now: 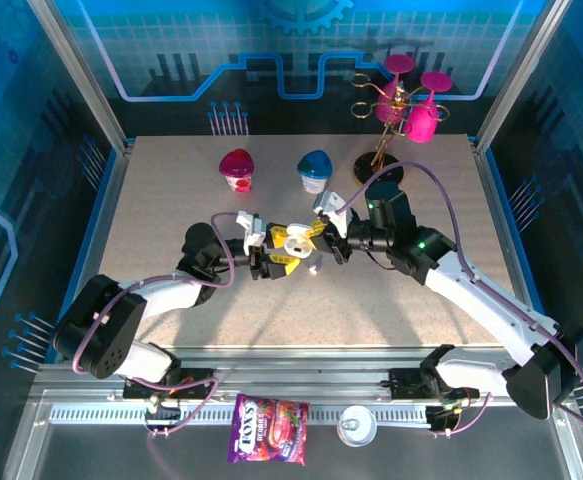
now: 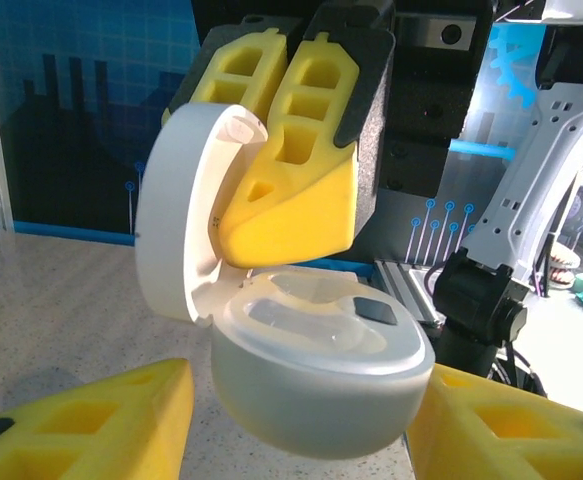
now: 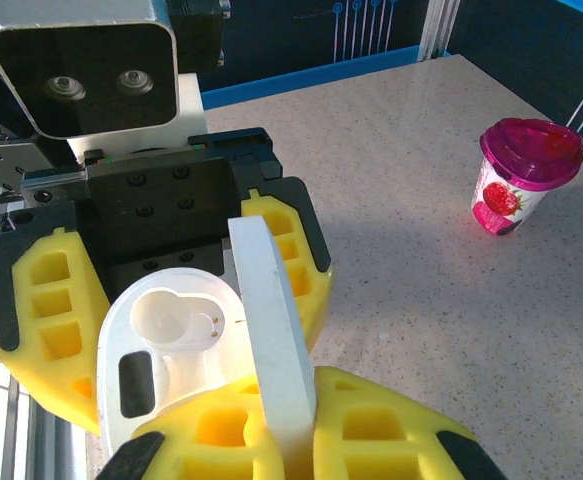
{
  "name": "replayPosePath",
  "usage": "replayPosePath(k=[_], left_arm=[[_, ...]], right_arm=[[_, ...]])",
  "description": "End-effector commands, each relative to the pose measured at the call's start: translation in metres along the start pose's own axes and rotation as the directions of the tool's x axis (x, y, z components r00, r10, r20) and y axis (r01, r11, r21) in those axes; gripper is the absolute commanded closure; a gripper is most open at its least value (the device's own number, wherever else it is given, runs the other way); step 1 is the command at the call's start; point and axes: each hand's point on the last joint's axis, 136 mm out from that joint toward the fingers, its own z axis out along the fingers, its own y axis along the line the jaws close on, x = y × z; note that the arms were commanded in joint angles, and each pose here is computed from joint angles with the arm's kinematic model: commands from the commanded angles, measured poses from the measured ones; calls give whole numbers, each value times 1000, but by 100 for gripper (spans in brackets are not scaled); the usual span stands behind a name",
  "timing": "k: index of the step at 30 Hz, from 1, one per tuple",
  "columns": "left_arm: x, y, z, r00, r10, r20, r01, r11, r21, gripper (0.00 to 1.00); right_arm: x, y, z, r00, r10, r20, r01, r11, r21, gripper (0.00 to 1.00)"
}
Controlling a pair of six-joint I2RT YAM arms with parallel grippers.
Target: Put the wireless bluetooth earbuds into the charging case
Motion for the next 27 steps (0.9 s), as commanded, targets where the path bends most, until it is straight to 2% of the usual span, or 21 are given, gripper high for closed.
replayPosePath(k=[1, 8, 20, 27], left_arm=[[-5, -8, 2, 1000, 16, 6, -16, 999, 50, 44], [-4, -10, 3, 1000, -2, -5, 3, 997, 71, 46], [-7, -6, 5, 1000, -13, -2, 13, 998, 68, 42], [-8, -6, 6, 1000, -20, -3, 20, 997, 77, 54]], right_arm=[[-1, 4, 1, 1000, -7, -3, 7, 1000, -20, 98], [-1, 1, 2, 1000, -11, -6, 11, 1000, -3, 98], [3, 1, 2, 999, -21, -29, 21, 1000, -1, 98], [3, 1, 3, 999, -23, -31, 23, 1000, -2, 98]])
